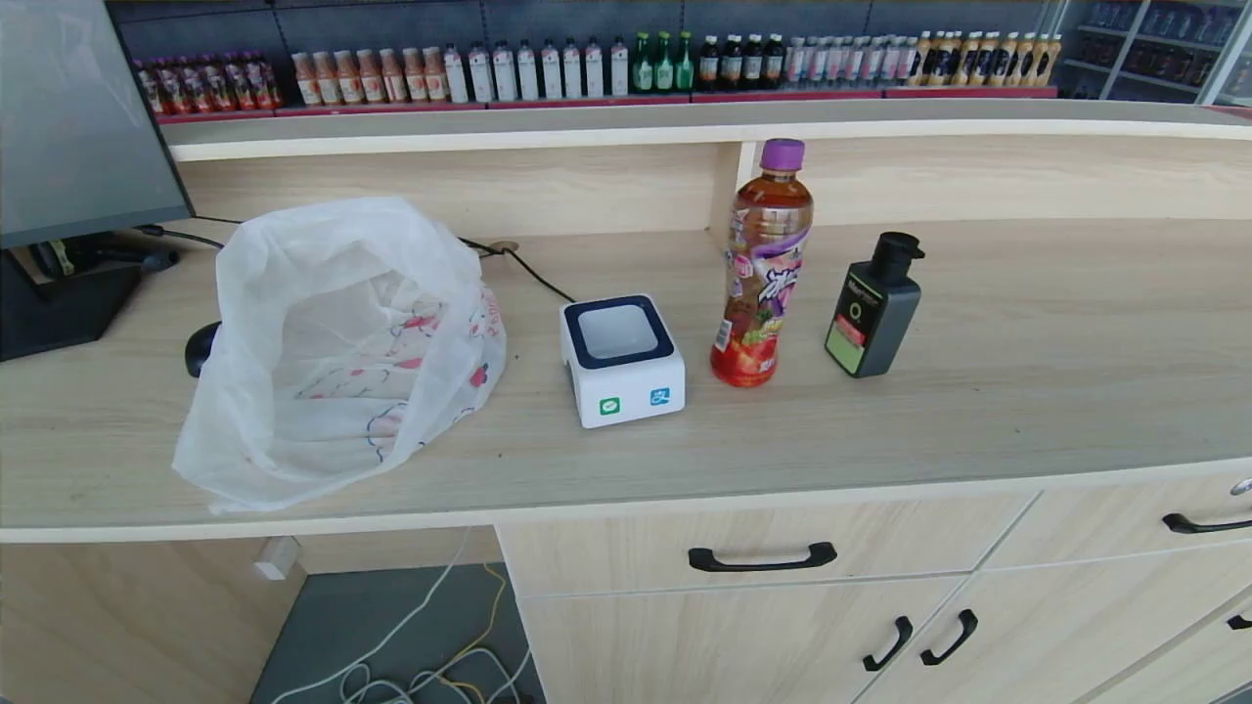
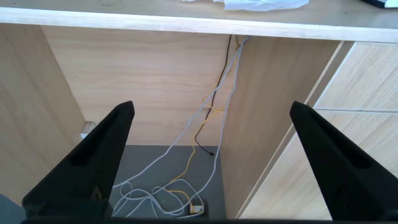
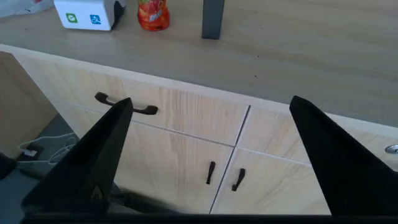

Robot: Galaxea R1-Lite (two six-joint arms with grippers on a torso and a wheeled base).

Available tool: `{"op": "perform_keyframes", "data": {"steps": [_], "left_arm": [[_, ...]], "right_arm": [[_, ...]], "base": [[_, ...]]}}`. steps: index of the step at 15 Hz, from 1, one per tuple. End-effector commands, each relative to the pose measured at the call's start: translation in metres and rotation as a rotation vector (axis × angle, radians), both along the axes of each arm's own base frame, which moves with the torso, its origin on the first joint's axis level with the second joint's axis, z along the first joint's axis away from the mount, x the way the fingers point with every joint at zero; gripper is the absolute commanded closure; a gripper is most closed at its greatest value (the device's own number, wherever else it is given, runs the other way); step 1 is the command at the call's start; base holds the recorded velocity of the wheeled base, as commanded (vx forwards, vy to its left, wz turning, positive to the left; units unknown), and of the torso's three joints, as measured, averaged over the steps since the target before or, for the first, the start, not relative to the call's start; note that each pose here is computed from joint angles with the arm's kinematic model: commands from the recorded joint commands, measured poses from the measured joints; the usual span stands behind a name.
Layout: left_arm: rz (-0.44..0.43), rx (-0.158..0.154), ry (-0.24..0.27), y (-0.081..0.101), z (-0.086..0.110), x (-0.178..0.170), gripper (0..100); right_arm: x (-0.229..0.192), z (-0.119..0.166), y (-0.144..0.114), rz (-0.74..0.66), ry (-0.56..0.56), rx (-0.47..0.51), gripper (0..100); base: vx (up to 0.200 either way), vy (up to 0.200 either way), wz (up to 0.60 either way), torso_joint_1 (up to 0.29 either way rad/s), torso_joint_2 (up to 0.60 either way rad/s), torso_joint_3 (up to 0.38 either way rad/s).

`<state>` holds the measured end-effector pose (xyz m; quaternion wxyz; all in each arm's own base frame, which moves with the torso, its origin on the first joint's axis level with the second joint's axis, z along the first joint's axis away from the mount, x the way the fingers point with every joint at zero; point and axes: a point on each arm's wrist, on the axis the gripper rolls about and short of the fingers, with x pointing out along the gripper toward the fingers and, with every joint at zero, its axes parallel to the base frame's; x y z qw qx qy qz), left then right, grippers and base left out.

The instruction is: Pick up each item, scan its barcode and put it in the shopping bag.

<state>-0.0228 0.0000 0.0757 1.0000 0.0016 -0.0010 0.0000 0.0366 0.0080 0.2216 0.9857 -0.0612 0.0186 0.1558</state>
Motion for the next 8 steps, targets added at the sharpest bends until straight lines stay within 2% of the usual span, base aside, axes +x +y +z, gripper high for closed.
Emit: {"op": "perform_keyframes", "data": {"steps": [1,8], "left_arm": [[0.000,0.001,-0.001,0.000,0.000,0.000,0],[0.000,0.000,-0.001,0.000,0.000,0.000,0]], "right_arm": [[0.072,0.031,0.017,0.106,0.030,-0.007,0],[0.120,0.058,0.040,0.184,-0.004,-0.007,0]], "base": [[0.000,0.000,0.00,0.000,0.00,0.000],[0.000,0.000,0.00,0.000,0.00,0.000]]}}
